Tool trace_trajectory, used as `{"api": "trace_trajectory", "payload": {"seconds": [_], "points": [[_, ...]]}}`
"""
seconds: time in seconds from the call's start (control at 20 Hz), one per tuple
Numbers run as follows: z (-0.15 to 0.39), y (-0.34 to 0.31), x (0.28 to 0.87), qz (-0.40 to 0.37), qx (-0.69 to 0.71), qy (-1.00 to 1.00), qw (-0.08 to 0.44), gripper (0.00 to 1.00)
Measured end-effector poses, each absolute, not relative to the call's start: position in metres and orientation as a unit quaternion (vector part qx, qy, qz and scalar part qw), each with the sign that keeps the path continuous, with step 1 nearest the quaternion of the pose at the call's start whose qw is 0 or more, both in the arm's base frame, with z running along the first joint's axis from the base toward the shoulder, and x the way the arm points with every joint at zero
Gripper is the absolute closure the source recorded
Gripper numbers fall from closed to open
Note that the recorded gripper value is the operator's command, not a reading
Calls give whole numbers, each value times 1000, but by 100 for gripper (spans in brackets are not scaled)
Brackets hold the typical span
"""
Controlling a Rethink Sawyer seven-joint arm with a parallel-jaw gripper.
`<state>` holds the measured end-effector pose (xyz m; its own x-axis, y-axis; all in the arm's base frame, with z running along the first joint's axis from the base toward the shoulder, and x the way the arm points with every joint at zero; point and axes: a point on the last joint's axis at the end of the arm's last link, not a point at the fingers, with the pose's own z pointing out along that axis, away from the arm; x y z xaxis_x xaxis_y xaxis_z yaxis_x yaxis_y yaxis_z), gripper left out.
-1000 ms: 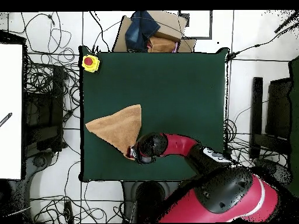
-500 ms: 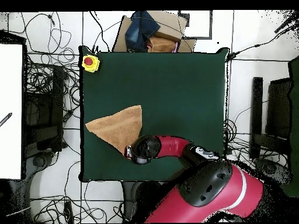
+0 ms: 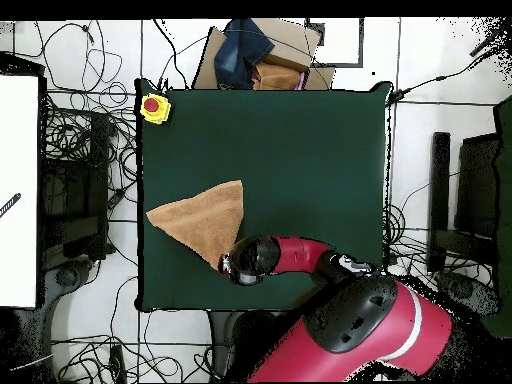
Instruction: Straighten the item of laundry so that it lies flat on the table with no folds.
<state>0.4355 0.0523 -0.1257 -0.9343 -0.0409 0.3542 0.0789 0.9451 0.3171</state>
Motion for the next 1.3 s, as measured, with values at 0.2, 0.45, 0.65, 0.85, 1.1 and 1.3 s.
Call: {"api": "trace_trajectory", "payload": {"seconds": [0.2,0.45,0.65,0.85,1.1,1.3], "points": [[-126,47,435,-160,-13,-970,182,0],[-125,44,436,-160,-15,-970,181,0],[-128,41,435,-162,-20,-970,181,0],[-133,37,437,-163,-26,-970,180,0],[-135,32,443,-162,-31,-971,175,0],[-133,26,444,-161,-34,-970,180,0]]}}
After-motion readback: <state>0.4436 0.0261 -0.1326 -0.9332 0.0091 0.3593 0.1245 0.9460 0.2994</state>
